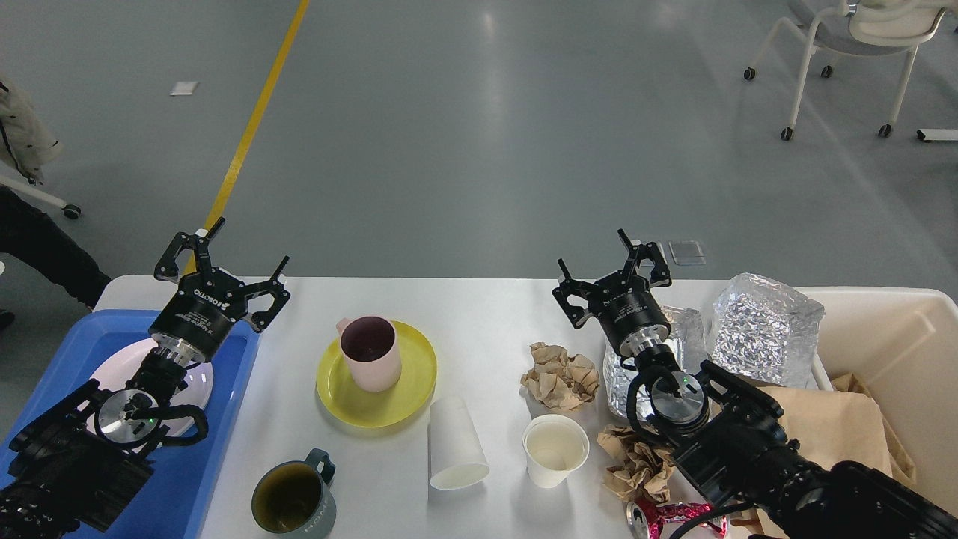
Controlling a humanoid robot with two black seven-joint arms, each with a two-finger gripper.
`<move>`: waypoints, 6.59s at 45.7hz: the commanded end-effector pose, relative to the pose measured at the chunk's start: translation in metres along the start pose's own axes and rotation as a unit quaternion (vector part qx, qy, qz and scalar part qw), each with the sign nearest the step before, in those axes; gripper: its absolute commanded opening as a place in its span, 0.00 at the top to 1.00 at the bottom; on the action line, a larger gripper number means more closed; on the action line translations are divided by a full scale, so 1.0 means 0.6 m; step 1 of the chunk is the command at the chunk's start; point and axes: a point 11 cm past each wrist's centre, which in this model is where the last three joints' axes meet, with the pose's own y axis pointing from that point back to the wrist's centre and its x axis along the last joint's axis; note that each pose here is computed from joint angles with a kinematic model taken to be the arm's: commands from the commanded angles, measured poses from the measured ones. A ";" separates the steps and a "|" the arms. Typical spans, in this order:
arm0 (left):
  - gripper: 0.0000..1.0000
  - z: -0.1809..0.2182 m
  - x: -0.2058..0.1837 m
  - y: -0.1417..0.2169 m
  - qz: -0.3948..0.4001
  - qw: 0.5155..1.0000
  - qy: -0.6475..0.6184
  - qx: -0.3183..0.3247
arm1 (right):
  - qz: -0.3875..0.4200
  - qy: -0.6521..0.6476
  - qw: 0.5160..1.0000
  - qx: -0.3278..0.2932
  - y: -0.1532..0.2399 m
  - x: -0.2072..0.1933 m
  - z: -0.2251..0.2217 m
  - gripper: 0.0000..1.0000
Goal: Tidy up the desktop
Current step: 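Move the left gripper from the blue tray down to the green mug, then grasp the green mug with the left gripper and lift it, then lower the green mug into the blue tray corner and release, then reach the left gripper to the pink mug and grasp it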
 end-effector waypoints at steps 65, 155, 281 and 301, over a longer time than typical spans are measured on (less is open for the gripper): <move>0.02 0.070 -0.329 0.149 -0.185 0.452 -0.586 0.646 | 0.000 0.000 1.000 0.001 0.000 0.000 -0.001 0.00; 1.00 -0.121 -0.073 0.293 -0.137 0.376 -0.660 0.635 | -0.001 -0.001 1.000 0.000 -0.001 -0.001 0.000 0.00; 0.18 0.294 -0.308 -0.019 -0.077 0.458 -0.741 0.485 | -0.002 -0.001 1.000 0.000 0.000 -0.002 0.001 0.00; 0.18 0.037 -0.178 -0.019 -0.083 0.438 -0.729 0.520 | -0.003 -0.001 1.000 0.000 -0.001 -0.002 0.001 0.00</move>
